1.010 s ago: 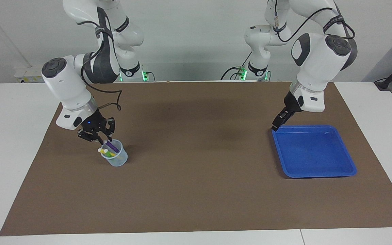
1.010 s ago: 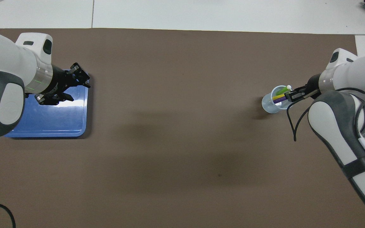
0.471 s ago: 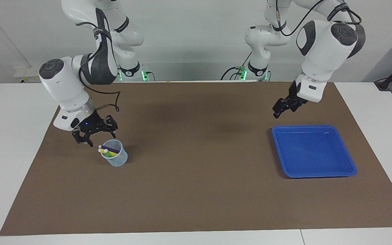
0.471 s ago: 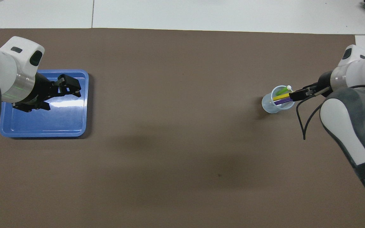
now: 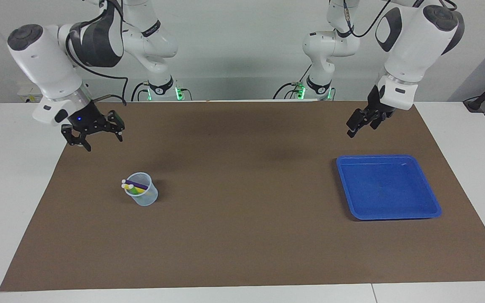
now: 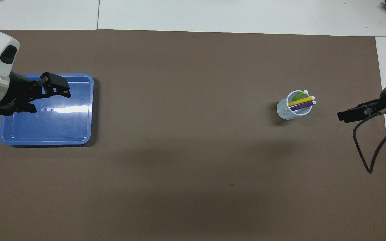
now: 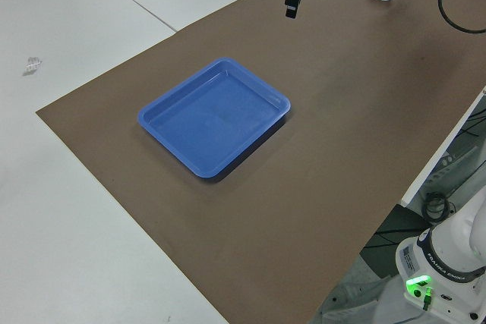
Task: Transfer and insert pens with both arms
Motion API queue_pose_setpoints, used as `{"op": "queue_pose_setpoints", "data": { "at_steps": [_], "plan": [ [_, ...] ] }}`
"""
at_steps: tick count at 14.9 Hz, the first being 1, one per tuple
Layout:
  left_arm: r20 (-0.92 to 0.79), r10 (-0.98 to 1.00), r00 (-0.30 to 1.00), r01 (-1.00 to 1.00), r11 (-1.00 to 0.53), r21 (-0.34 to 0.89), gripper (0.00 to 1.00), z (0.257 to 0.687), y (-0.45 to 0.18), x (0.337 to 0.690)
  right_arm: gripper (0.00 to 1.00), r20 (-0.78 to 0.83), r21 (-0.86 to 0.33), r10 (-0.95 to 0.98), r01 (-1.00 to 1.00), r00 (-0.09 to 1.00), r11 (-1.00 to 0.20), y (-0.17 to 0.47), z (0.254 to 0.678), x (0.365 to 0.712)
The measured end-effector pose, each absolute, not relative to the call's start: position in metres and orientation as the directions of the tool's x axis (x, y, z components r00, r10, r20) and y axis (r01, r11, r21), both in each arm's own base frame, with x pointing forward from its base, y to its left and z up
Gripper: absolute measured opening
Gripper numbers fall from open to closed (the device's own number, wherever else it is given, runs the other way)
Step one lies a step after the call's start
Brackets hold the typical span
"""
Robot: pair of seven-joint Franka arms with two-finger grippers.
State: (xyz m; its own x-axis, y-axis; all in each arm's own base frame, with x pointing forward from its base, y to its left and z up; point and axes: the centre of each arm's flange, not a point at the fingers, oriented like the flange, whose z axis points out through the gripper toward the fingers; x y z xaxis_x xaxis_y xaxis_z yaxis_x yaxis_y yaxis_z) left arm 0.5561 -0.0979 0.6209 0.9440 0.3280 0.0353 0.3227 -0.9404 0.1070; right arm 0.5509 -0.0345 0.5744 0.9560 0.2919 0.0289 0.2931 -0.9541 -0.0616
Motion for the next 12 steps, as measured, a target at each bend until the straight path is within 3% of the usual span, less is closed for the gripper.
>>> {"op": "queue_pose_setpoints", "data": {
  "at_steps": [3,12],
  "plan": [
    [0.06,0.327,0.943,0.32,-0.942,0.097,1.0,0.633,-0.095,0.556,1.0,0.026,-0.062,0.229,0.23,0.973,-0.971,-0.029,0.601,0.547],
    [0.016,0.219,0.976,0.217,-0.975,0.055,1.0,0.609,-0.07,0.556,1.0,-0.03,-0.079,0.224,0.221,0.974,-0.972,-0.025,0.593,0.543]
  ]
}}
